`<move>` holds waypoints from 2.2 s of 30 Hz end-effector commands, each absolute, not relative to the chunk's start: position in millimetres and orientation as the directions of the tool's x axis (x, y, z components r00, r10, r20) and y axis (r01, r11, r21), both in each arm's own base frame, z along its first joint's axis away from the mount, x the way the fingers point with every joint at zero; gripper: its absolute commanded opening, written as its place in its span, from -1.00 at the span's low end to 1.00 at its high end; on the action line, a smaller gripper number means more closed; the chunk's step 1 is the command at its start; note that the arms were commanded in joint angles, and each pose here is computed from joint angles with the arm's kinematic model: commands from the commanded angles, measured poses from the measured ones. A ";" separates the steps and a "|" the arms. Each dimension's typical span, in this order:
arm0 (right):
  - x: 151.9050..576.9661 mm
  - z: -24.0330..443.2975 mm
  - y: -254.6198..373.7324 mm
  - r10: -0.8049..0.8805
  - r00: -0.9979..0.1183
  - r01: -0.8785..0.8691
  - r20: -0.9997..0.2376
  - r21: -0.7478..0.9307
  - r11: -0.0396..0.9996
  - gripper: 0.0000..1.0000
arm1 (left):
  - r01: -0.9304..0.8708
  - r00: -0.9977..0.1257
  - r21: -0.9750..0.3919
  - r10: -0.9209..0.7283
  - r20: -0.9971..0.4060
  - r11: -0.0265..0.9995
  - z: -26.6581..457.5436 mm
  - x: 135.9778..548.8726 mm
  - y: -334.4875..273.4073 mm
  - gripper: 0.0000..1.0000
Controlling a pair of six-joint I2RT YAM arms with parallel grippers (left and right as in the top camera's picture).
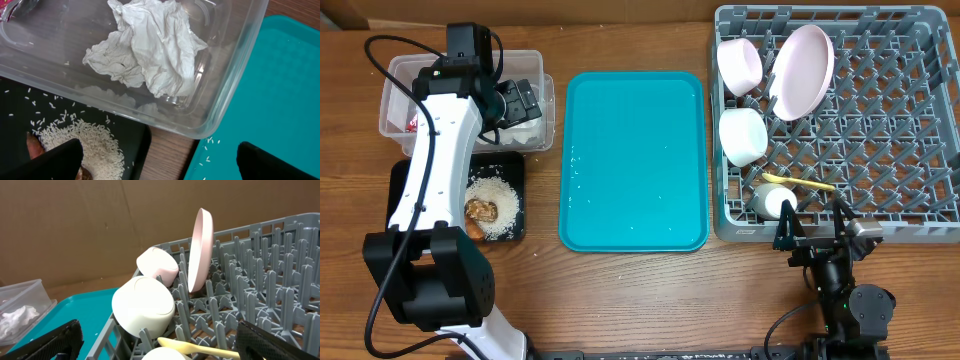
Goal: Sort waste into correct bins and load items into the dishwasher
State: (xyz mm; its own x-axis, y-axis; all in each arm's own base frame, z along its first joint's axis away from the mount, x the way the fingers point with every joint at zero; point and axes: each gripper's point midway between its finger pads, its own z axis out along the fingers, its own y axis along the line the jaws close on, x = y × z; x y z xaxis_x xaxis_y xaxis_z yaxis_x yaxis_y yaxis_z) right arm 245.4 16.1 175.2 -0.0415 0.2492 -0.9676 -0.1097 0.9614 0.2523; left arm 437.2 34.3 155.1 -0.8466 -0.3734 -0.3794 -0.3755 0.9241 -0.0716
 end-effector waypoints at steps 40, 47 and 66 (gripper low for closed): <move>245.4 174.0 14.8 0.252 -0.034 -0.106 -0.967 0.254 0.961 1.00 | 0.043 -0.182 -0.189 -0.179 -0.967 0.981 218.9 308.4 -18.1 1.00; 245.4 174.0 14.8 0.252 -0.034 -0.106 -0.967 0.254 0.961 1.00 | 0.000 -0.042 -0.188 -0.188 -0.981 0.982 203.6 266.9 2.7 0.99; 245.4 174.0 14.8 0.252 -0.034 -0.106 -0.967 0.254 0.961 1.00 | -0.046 -0.067 -0.163 -0.166 -0.984 0.985 156.7 245.7 12.3 0.99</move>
State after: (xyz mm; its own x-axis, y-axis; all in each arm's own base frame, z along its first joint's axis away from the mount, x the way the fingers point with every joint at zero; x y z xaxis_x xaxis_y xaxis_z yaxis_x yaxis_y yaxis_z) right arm 245.4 16.1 175.1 -0.0418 0.2492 -0.9676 -0.1096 0.9614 0.2523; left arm 246.4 11.2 155.2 -0.0783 -0.1881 -0.9790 -0.0480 0.9816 -0.1848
